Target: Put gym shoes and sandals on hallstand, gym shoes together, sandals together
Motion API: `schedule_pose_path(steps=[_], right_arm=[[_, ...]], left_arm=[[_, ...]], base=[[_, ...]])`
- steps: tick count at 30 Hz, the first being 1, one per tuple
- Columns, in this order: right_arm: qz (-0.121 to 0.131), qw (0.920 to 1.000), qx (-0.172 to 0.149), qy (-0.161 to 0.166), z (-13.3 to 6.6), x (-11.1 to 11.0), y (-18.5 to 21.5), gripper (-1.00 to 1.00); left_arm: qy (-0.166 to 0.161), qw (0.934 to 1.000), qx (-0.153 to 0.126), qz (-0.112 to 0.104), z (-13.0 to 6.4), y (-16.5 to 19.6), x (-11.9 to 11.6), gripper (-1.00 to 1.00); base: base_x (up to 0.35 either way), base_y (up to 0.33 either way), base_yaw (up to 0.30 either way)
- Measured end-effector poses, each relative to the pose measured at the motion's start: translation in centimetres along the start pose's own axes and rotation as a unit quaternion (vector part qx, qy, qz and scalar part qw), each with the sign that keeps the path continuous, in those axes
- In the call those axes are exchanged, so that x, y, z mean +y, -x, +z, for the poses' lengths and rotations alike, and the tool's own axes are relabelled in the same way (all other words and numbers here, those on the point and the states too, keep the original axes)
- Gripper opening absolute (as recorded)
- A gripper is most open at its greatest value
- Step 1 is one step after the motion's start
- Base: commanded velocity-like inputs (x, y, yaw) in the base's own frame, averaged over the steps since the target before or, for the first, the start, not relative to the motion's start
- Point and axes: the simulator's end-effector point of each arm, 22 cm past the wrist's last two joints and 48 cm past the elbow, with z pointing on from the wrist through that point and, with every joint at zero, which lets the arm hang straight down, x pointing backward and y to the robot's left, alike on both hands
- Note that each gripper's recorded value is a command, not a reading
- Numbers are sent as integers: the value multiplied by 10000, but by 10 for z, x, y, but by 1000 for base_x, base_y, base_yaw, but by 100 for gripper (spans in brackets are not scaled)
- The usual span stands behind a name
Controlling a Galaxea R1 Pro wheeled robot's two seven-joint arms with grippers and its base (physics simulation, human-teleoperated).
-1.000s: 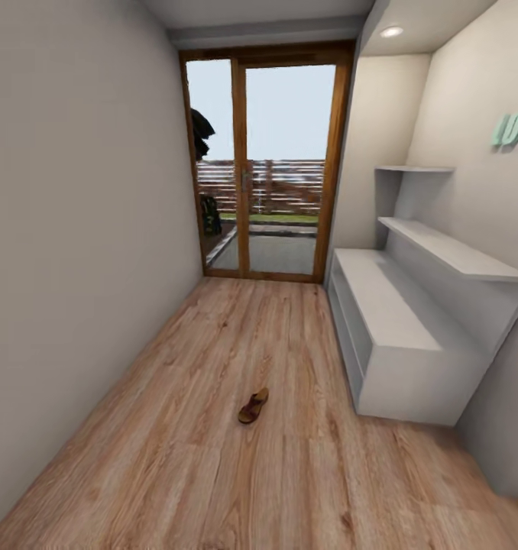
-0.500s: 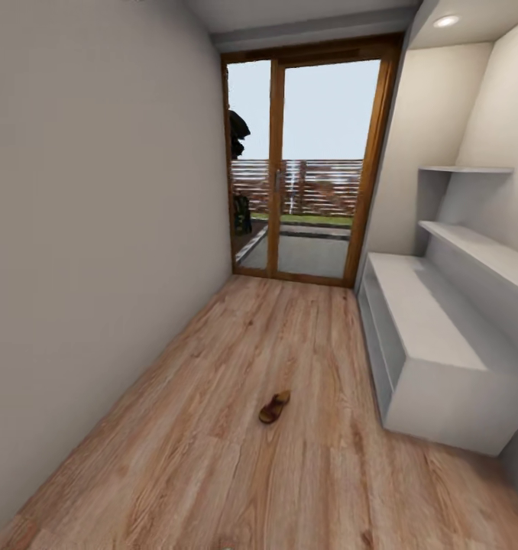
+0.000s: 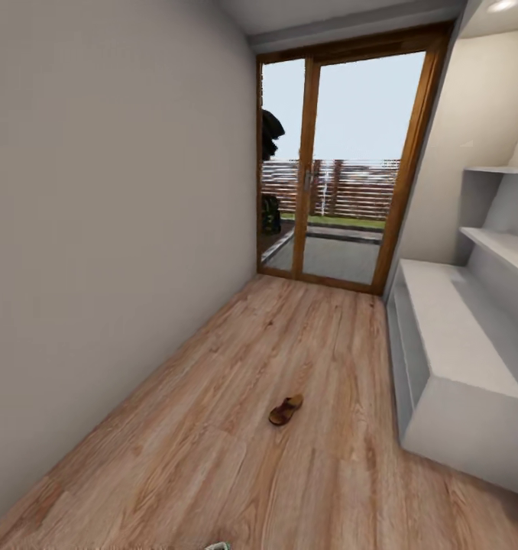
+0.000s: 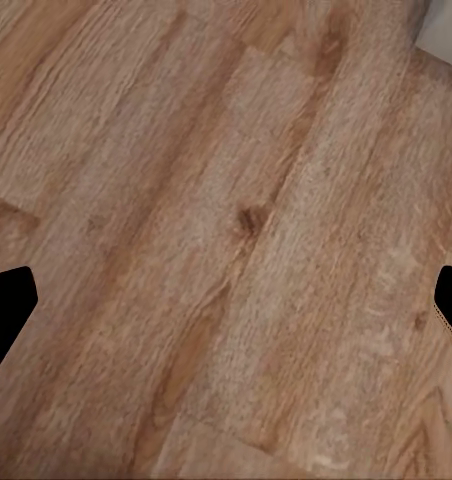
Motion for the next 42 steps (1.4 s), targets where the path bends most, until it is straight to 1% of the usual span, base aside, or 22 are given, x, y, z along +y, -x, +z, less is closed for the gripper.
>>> schedule_pose_path(steps=[42], right_arm=[[0, 10000, 0, 0, 0, 0, 0, 100]], left_arm=[[11, 10000, 20, 0, 0, -1, 1, 100]], base=[[0, -288, 278]])
